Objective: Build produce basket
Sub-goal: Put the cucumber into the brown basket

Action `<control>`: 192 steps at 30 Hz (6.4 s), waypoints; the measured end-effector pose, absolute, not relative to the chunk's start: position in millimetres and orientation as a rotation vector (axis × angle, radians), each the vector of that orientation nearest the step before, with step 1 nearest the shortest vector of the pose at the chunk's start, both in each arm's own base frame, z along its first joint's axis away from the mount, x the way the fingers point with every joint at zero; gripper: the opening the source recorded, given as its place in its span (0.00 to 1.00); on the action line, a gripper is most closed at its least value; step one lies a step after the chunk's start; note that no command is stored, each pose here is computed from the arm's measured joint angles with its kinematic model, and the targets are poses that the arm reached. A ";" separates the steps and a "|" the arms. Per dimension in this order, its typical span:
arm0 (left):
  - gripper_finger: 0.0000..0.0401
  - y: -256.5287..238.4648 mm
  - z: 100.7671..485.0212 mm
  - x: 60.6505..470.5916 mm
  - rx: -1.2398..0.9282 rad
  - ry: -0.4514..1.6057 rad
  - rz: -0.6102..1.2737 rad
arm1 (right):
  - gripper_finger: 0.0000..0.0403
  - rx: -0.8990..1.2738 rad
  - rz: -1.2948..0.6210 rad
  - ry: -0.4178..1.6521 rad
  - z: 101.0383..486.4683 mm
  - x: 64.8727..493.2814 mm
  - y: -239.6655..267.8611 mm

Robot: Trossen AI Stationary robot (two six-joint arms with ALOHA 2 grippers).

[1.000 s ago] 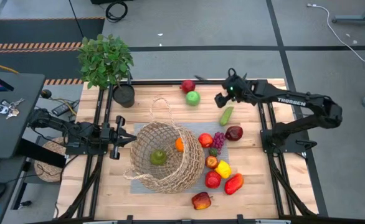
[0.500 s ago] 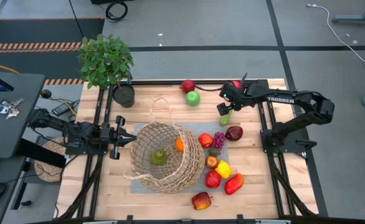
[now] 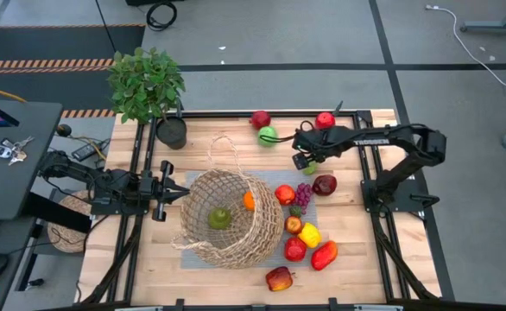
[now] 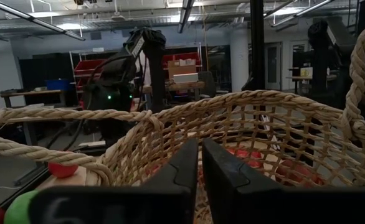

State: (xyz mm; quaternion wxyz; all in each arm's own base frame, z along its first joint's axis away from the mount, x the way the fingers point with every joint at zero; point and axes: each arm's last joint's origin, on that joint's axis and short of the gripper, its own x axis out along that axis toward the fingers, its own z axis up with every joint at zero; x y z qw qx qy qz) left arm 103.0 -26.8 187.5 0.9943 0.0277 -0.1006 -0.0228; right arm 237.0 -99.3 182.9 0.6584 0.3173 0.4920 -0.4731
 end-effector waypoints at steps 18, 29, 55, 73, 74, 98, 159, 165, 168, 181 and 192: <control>0.08 -26.8 187.5 103.0 0.056 -0.202 -0.046 | 0.92 0.799 -1.100 0.955 146.6 220.8 -89.8; 0.07 -26.7 187.6 103.0 0.055 -0.202 -0.046 | 0.75 0.742 -1.076 0.985 149.5 220.1 -96.4; 0.09 -26.8 187.5 103.0 0.056 -0.201 -0.046 | 0.43 0.651 -0.836 0.921 186.3 235.9 -101.1; 0.08 -26.7 187.5 103.0 0.055 -0.202 -0.046 | 0.43 0.176 -0.157 0.200 353.2 287.5 0.8; 0.09 -26.8 187.5 103.0 0.056 -0.201 -0.046 | 0.43 0.147 -0.154 0.191 357.4 291.2 8.5; 0.09 -26.8 187.5 103.0 0.056 -0.201 -0.046 | 0.43 -0.807 0.000 0.374 378.1 391.4 112.1; 0.06 -26.8 187.5 103.0 0.056 -0.201 -0.046 | 0.43 0.158 0.169 0.322 354.8 432.5 57.5; 0.08 -26.8 187.6 103.0 0.055 -0.202 -0.046 | 0.43 0.166 0.144 0.424 342.7 431.3 59.5; 0.09 -26.8 187.5 103.0 0.056 -0.200 -0.046 | 0.43 0.162 0.142 0.452 339.4 430.6 61.3; 0.07 -26.8 187.6 103.0 0.056 -0.202 -0.046 | 0.43 0.143 0.079 0.526 331.9 425.9 71.7; 0.09 -26.7 187.6 103.0 0.056 -0.201 -0.046 | 0.43 0.143 0.070 0.586 310.2 436.1 74.1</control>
